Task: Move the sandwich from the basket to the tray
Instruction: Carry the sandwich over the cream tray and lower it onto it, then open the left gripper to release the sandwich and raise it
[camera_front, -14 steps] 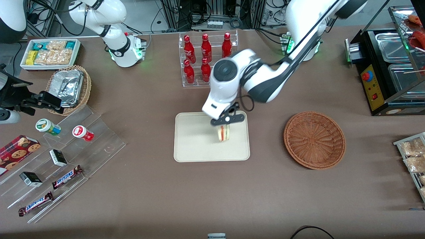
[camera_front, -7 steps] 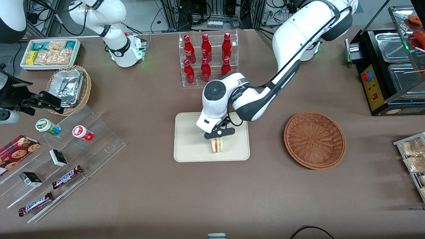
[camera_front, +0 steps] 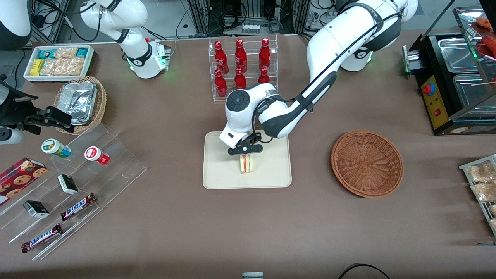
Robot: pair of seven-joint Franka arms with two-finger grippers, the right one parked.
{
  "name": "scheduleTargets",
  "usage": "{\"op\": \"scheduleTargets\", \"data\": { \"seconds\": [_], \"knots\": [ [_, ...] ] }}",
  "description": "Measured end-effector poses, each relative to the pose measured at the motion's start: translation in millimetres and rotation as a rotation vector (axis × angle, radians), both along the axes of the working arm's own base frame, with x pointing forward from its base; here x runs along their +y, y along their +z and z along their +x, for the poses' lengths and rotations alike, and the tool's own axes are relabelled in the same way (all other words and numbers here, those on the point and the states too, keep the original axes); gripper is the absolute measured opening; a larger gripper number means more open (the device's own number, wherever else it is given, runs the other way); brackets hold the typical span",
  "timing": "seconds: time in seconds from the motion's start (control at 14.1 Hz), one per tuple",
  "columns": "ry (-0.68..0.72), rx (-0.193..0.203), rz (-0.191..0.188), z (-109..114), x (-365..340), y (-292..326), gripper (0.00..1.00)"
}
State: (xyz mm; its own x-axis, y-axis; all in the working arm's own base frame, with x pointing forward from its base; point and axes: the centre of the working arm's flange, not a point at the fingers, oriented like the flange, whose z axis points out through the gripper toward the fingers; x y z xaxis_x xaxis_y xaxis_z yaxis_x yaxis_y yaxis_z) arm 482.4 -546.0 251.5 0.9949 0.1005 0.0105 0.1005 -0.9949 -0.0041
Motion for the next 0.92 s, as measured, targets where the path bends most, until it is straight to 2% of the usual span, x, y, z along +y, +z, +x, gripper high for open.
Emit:
{"op": "scheduleTargets", "data": {
  "seconds": [0.14, 0.28, 0.49, 0.64, 0.78, 0.92],
  "knots": [
    [-0.003, 0.001, 0.001, 0, 0, -4, 0.14],
    [-0.003, -0.004, -0.001, 1, -1, -2, 0.30],
    [0.010, -0.018, -0.007, 10, 1, 9, 0.60],
    [0.046, -0.036, 0.014, 26, 14, 39, 0.78],
    [0.114, -0.047, 0.016, 44, 38, 94, 0.98],
    [0.191, -0.039, 0.038, 55, 74, 156, 0.99]
  ]
}}
